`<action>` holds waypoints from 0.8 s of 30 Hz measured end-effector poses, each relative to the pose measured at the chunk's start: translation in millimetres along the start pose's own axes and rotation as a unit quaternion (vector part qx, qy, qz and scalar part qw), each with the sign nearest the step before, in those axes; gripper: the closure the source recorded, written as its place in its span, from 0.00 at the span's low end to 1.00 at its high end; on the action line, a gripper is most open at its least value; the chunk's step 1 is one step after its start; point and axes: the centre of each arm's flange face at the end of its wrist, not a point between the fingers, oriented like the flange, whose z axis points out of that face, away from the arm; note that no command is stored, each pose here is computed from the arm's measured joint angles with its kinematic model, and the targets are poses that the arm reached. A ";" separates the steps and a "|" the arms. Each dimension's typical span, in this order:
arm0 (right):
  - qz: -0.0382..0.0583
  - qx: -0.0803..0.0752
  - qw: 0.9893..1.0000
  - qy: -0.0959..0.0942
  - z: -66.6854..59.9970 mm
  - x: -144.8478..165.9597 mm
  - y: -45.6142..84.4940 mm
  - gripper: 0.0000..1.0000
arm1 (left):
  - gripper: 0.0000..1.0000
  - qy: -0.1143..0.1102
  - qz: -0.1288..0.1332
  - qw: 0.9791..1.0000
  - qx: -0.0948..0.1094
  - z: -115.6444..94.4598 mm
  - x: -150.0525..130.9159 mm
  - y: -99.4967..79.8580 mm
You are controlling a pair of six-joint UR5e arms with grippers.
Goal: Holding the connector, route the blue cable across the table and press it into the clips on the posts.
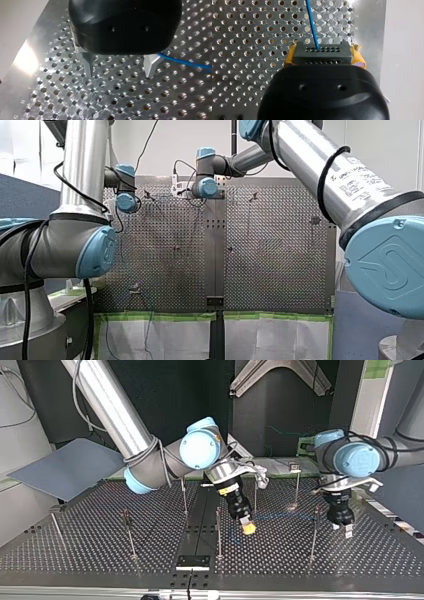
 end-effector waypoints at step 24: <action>0.001 -0.011 1.000 -0.007 -2.0 -1.2 -1.2 1.00 | 0.00 0.100 -0.066 0.993 0.008 -120.4 1.5 -4.1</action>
